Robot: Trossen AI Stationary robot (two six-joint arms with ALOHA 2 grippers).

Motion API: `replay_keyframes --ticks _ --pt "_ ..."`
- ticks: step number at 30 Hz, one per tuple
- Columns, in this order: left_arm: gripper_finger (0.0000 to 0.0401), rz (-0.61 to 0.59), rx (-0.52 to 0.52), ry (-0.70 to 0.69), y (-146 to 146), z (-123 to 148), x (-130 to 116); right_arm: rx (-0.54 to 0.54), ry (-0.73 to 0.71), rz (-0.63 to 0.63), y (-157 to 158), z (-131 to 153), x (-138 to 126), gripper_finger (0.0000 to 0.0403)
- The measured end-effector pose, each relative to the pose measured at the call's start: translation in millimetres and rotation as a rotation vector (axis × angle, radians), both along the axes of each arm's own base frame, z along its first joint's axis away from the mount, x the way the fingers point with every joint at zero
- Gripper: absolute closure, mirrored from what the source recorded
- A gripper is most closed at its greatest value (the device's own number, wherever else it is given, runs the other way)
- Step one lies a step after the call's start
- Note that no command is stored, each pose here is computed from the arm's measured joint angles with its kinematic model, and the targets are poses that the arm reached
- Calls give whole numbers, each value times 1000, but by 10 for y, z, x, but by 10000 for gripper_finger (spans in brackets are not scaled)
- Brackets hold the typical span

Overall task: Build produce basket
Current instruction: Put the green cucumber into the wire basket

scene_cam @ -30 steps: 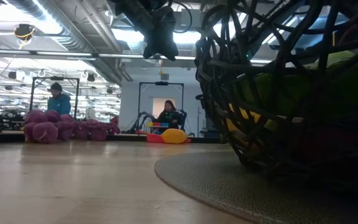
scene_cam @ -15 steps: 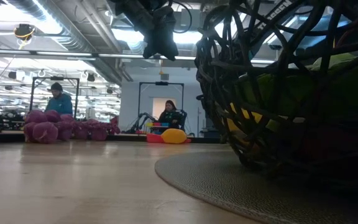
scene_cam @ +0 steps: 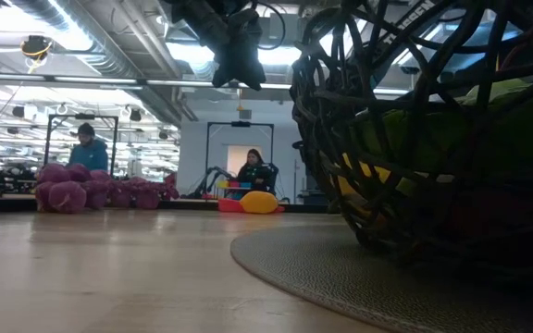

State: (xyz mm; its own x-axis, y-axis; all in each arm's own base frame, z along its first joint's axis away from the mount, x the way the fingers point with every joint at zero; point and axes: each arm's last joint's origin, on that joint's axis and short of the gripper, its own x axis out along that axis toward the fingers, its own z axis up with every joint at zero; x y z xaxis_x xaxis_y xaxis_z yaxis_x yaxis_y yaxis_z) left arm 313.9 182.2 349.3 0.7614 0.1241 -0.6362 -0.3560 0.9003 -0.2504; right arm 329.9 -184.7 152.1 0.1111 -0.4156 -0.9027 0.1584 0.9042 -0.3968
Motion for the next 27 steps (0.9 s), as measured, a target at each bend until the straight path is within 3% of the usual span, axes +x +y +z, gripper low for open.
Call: replay_keyframes --ticks 6,14,21,27 --pt "298 0 0 0 0 0 0 0 1 1 0 0 0 269" --pt "298 0 0 0 0 0 0 -1 28 45 6 -2 -6 326" --pt "298 -5 6 1 0 0 0 83 14 86 74 92 56 391" --pt "298 -5 6 1 0 0 0 156 -63 148 263 217 232 397"
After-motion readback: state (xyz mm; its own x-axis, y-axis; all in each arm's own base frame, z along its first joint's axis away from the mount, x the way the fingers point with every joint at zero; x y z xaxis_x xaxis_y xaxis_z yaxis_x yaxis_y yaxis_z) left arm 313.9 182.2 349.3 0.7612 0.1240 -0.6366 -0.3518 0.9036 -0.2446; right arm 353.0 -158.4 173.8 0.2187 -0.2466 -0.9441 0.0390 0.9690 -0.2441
